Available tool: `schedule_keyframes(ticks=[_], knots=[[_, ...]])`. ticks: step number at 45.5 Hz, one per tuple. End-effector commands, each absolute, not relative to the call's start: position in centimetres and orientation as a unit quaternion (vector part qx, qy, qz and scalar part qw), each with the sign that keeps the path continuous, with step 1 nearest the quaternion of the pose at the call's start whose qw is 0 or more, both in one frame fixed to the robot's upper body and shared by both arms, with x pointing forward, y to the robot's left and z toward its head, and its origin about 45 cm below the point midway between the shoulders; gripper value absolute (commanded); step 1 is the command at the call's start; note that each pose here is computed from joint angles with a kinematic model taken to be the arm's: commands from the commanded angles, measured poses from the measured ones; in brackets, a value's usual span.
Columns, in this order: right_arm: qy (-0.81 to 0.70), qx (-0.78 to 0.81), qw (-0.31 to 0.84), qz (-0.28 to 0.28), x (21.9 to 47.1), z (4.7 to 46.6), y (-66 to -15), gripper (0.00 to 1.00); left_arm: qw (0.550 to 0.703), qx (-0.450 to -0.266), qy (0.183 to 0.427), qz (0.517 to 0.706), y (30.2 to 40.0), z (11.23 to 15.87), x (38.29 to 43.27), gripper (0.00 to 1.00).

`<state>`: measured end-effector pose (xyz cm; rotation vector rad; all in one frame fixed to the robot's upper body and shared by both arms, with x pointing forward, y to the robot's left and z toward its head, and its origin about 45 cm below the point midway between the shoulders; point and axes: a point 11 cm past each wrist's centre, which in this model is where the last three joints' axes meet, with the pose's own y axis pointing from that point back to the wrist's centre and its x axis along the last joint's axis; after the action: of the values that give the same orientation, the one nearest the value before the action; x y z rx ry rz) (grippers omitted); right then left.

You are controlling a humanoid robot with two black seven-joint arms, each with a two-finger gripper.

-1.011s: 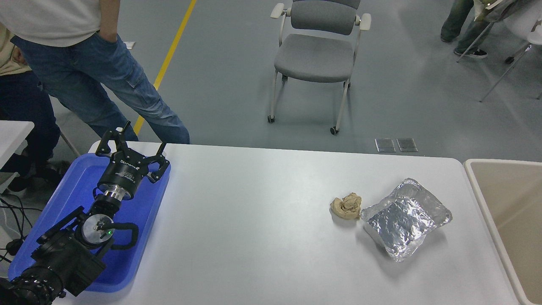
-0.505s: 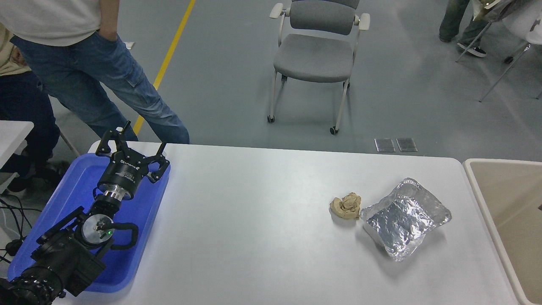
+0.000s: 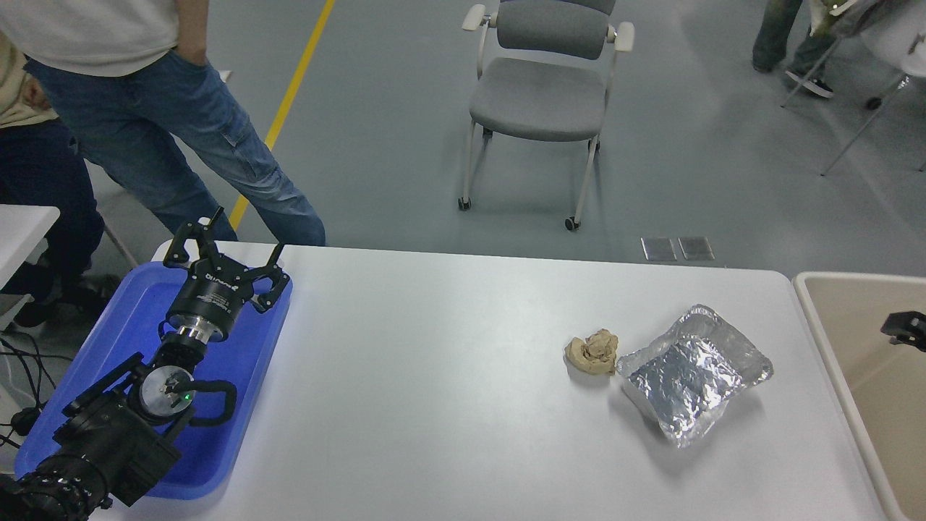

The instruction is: Pick up paper cup place in dustbin

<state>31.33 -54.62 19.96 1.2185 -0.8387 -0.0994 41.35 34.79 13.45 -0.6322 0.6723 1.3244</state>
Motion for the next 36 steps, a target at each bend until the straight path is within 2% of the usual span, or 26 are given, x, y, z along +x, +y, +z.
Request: schedule_keyframes(ticks=[1,6,17,28,36], knots=[[-0.309,0.584,0.750,-0.042,32.0,24.6,-51.0,1.00,0.691,-0.283,0.301,0.593,34.80,13.45,41.35,1.00],[-0.258,0.590,0.764,-0.038,33.1,27.2,-48.6,1.00,0.691,-0.283,0.301,0.593,34.80,13.45,41.35,1.00],[-0.158,0.638,0.749,-0.082,33.5,32.2,-44.3,1.00,0.692,-0.283,0.301,0.593,34.79,13.45,41.35,1.00],[-0.143,0.635,0.759,-0.013,36.2,36.5,-40.0,1.00,0.692,-0.282,0.301,0.592,34.76,13.43,41.34,1.00],[-0.120,0.636,0.762,0.025,36.4,38.5,-36.6,1.00,0.692,-0.282,0.301,0.592,34.76,13.43,41.34,1.00]])
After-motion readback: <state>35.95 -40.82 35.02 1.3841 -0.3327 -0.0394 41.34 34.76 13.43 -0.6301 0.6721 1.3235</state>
